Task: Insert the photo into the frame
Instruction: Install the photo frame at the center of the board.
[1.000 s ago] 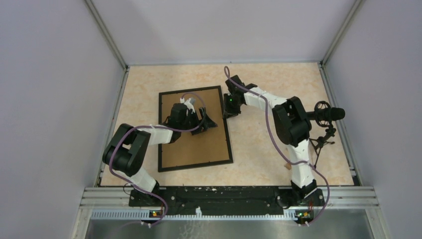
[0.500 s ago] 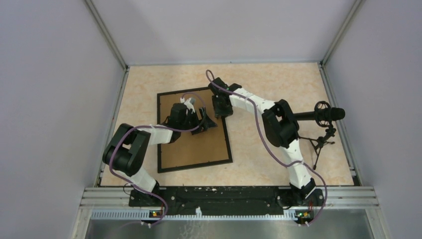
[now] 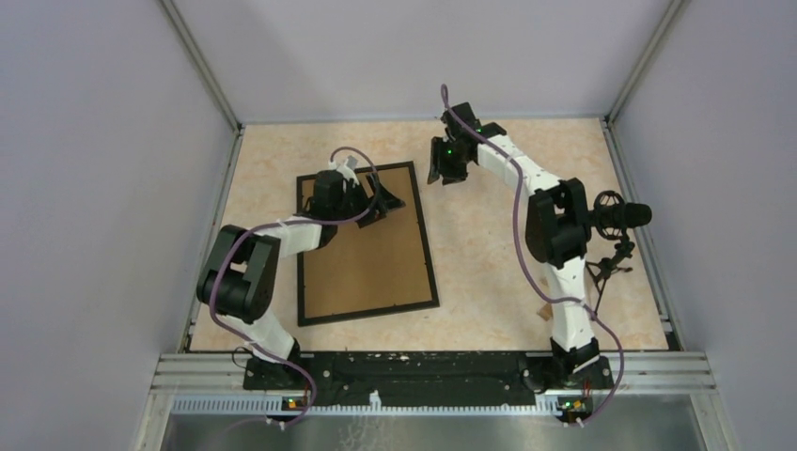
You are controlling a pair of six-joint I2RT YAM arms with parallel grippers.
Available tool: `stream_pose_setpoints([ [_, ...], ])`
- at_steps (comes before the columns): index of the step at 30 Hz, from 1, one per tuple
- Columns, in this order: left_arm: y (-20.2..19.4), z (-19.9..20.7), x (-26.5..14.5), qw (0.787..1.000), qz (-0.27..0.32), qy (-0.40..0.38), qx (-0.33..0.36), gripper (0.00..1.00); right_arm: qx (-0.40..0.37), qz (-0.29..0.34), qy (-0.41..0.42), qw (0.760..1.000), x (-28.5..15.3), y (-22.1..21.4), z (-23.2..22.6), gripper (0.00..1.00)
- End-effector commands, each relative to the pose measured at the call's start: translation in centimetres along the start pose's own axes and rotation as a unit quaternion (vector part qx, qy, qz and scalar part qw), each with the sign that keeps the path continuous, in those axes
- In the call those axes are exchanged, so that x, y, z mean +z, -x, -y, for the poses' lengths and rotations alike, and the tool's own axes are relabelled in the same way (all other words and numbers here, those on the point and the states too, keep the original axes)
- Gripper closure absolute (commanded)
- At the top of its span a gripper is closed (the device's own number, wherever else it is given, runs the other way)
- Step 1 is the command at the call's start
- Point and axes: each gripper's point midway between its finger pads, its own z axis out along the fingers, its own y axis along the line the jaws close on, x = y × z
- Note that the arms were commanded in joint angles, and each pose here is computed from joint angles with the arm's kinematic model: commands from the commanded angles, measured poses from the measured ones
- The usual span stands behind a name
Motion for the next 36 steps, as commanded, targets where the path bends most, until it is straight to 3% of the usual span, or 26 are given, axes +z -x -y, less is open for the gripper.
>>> stream_pose_setpoints([
  [1,4.6,0.9,1.5,0.999,0.047,-0.017,0.007,0.13,-0.02,0.022,0.056,0.998,-0.3,2.5,-3.2,0.57],
  [5,5.7,-0.5,2.6,0.998,0.057,-0.012,0.01,0.13,-0.024,0.021,0.064,0.997,1.1,3.7,-3.6,0.59],
  [15,3.5,-4.8,3.6,0.999,0.034,0.039,0.014,0.14,-0.026,0.0,0.079,0.997,5.1,2.9,-3.1,0.62],
  [28,3.1,-5.6,3.8,0.998,0.038,0.048,0.001,0.14,-0.027,-0.019,0.062,0.998,8.0,1.4,-1.3,0.73],
  [36,3.0,-5.5,3.8,0.998,0.037,0.042,0.001,0.14,-0.008,-0.024,0.061,0.998,8.6,1.5,-0.4,0.71],
])
